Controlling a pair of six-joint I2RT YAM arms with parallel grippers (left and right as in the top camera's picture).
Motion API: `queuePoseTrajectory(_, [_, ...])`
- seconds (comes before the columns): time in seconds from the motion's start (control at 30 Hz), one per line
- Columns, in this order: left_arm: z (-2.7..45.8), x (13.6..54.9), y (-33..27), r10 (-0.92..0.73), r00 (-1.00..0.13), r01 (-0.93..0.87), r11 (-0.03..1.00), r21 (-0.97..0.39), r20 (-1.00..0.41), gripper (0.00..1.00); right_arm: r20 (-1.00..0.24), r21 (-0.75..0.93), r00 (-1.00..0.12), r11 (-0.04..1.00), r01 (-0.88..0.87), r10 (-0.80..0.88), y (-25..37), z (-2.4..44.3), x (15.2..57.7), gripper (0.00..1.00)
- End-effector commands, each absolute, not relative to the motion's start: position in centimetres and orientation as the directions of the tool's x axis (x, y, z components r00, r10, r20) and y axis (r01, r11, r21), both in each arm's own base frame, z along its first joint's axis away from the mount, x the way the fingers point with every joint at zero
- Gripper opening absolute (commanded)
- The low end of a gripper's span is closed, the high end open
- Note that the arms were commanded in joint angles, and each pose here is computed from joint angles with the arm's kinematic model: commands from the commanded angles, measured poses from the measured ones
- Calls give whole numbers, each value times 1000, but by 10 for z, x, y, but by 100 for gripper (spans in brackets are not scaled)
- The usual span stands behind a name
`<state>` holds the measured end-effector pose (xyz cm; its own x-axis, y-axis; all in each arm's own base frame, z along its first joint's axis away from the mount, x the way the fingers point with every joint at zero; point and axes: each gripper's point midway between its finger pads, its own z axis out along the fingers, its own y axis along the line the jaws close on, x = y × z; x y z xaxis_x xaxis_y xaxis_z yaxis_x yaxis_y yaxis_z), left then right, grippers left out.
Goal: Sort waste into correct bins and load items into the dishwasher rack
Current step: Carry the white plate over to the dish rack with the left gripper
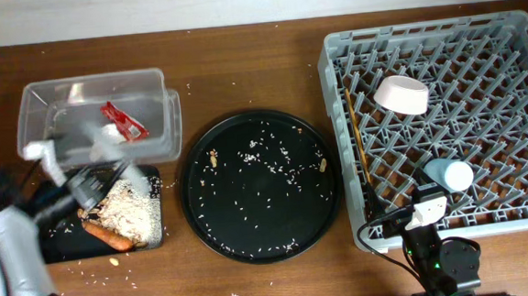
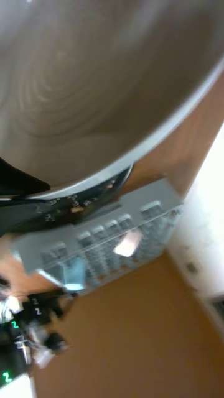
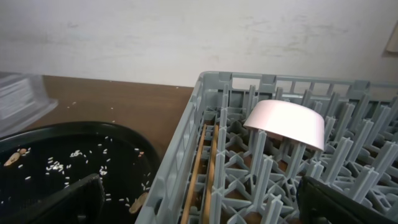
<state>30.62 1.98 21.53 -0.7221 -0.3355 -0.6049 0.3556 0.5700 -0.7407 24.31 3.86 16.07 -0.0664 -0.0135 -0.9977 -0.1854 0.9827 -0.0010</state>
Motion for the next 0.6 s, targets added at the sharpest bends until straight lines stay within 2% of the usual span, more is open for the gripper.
queuePoseTrajectory(0.0, [224,340,-47,-300,-835,269,510,-817,-462,0,-998,-4,-65,983,-184,-17,38,158,243,98])
queuePoseTrajectory(0.13, [248,374,-116,-221,-802,378,532,-758,-555,0,-998,-4,-65,983,-184,-17,38,158,243,98])
queuePoseTrajectory(0.3, [283,388,-201,-257,-747,441,499,-746,-613,0,-998,-4,-65,983,-184,-17,38,158,243,98])
queuePoseTrajectory(0.47, [322,387,-265,-281,-663,600,353,-717,-693,0,-998,-4,-65,983,-184,-17,38,158,243,98])
queuePoseTrajectory(0.57, [323,391,-295,-302,-678,619,259,-742,-671,0,-998,-4,-65,983,-184,-17,38,158,243,98])
